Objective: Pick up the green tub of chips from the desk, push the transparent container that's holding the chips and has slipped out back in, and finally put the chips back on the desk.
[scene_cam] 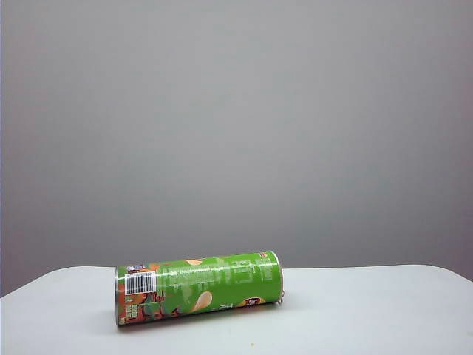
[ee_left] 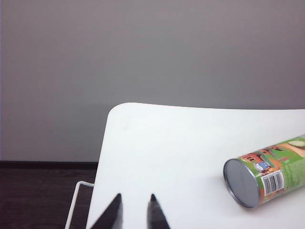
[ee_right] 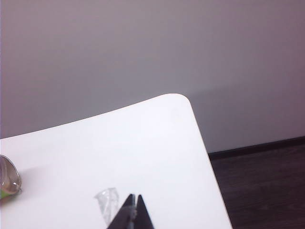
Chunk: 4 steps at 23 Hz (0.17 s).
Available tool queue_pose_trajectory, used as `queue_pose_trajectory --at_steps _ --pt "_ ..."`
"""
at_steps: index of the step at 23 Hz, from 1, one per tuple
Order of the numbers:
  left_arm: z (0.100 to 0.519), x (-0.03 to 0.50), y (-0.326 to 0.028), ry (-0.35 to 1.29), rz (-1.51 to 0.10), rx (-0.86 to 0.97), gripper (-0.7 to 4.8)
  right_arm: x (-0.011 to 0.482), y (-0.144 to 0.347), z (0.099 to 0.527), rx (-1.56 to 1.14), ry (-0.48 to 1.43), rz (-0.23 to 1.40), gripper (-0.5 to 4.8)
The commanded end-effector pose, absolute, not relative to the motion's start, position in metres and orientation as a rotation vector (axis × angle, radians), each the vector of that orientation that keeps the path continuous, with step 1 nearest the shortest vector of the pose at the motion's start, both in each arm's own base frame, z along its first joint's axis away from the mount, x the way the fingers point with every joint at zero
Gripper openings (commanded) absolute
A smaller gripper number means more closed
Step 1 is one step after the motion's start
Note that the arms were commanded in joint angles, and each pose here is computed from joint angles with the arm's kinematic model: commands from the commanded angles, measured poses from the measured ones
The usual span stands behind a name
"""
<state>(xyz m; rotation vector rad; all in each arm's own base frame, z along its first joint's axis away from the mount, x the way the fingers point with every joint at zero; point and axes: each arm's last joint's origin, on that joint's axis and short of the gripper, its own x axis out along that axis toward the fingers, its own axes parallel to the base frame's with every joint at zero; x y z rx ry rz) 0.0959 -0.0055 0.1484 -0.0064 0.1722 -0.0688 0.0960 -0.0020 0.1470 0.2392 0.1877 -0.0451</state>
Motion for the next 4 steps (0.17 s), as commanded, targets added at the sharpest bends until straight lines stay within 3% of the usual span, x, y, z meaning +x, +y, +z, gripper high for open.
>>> queue_pose_trajectory --at_steps 1,4 --pt "0.1479 0.0956 -0.0055 0.18 -0.071 -0.009 0.71 0.0964 -0.002 0.1456 0.236 0.187 -0.042 -0.05" --pt "0.1479 0.0956 -0.0055 0.18 -0.071 -0.009 0.71 0.0964 -0.002 0.1456 0.237 0.187 -0.042 -0.05"
